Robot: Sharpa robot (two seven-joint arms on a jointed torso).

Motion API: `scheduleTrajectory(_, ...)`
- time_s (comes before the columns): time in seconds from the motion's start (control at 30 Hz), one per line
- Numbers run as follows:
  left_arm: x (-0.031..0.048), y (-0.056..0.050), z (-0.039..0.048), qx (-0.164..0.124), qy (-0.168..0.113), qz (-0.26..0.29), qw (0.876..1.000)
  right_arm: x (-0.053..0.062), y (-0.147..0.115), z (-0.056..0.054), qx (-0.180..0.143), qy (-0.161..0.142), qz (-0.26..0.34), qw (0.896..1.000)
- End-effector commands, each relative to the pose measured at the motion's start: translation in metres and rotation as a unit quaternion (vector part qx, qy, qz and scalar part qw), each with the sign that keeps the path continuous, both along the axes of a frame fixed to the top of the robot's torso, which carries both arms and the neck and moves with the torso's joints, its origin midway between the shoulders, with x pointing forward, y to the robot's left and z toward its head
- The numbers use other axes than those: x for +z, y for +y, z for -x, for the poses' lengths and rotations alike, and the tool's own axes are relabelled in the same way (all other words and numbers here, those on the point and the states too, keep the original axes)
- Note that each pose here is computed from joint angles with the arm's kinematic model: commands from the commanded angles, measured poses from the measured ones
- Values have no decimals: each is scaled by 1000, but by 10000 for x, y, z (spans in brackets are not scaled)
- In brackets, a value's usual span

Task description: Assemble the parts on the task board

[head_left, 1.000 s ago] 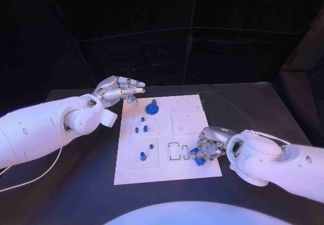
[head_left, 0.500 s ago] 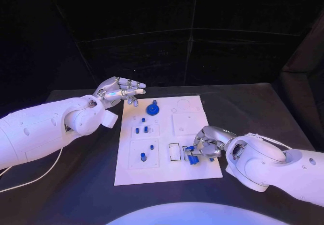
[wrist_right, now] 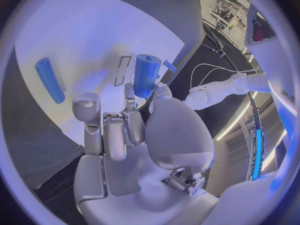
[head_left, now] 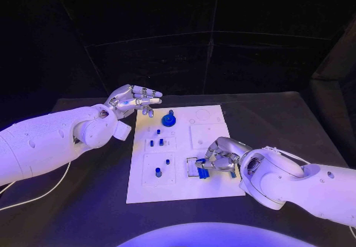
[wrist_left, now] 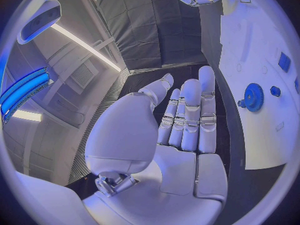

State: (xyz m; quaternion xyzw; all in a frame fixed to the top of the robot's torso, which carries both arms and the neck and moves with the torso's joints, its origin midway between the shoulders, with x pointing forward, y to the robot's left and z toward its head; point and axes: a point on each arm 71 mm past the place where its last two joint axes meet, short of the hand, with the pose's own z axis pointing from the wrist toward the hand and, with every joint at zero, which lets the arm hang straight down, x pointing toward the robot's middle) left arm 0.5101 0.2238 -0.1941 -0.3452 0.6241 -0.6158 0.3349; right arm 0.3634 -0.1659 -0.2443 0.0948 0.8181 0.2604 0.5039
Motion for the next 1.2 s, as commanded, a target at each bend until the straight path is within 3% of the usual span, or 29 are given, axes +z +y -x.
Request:
scheduleTrajectory(0.03,10,-25,4,-8,2,5,1000,-12,40,-38,-5,1,-8,1000)
scheduleTrajectory(0.63,9,-28,6,-9,3,5,1000,-101,192,-130,1,14,8,1000)
scheduleTrajectory(1.2,7,-20,5,-9,5,4,1000,-79,174,-148,-5,-7,12,1000)
